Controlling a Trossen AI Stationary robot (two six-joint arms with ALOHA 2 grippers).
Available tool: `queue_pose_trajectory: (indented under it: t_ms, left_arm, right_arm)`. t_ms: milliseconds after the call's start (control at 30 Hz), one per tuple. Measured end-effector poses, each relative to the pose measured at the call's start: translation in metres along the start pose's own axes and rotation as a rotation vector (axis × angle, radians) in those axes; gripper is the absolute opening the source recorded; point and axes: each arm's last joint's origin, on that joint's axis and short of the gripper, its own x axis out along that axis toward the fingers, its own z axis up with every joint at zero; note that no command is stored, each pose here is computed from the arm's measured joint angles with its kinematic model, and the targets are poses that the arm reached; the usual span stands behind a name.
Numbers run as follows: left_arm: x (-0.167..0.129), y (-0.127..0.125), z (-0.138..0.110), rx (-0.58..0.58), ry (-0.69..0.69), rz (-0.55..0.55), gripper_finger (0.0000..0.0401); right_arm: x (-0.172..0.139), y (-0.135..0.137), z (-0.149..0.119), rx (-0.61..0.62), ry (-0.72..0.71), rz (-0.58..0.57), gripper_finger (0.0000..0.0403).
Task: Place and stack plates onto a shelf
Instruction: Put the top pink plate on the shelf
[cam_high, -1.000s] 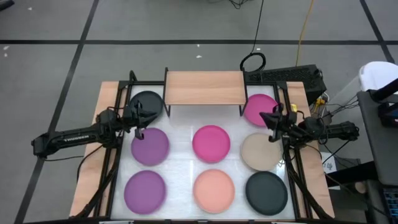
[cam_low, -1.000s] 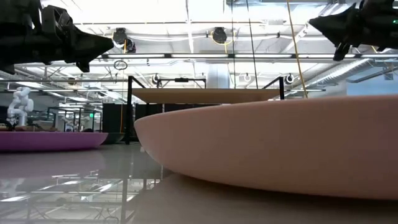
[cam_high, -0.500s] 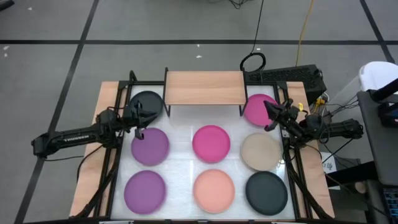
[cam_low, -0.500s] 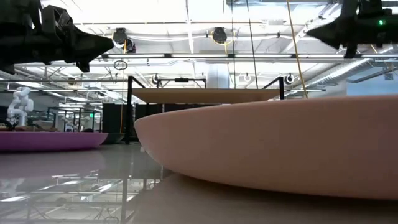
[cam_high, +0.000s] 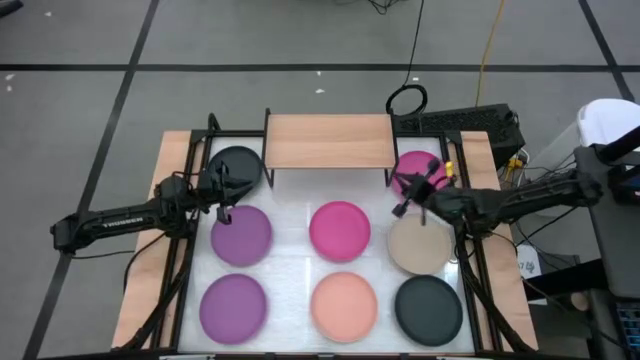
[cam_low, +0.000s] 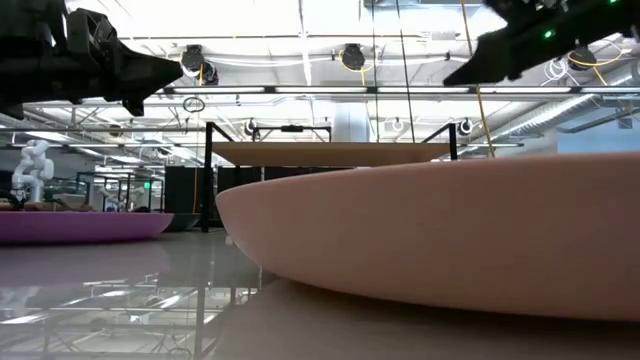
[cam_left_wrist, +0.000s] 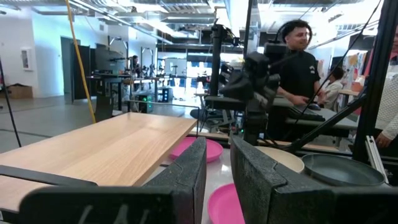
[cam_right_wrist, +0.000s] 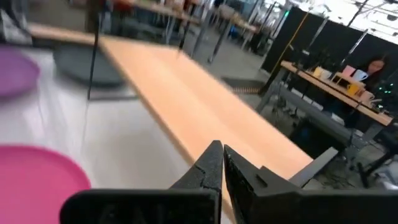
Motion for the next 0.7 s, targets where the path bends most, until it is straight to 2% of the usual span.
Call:
queue_pose_trajectory:
  t_ms: [167, 267, 433, 567, 700]
  left_arm:
    - [0.000, 0.000, 0.000, 0.000, 0.000, 0.000, 0.0077]
    - [0.000, 0.000, 0.000, 0.000, 0.000, 0.000, 0.0077]
    - [0.000, 0.000, 0.000, 0.000, 0.000, 0.000, 0.0077]
    - [0.000, 0.000, 0.000, 0.000, 0.000, 0.000, 0.0077]
    - [0.000, 0.000, 0.000, 0.000, 0.000, 0.000, 0.0077]
  right_arm:
    - [0.006, 0.008, -0.002, -0.030, 0.139, 0.015, 0.0017]
    - [0.001, 0.001, 0.008, 0.032, 0.246, 0.020, 0.0049]
    - [-0.011, -0.013, 0.034, 0.146, 0.382, 0.125, 0.0110]
    - [-0.015, -0.021, 0.046, 0.065, 0.472, 0.159, 0.0135]
    - [-0.015, -0.027, 0.045, -0.012, 0.650, 0.163, 0.0138]
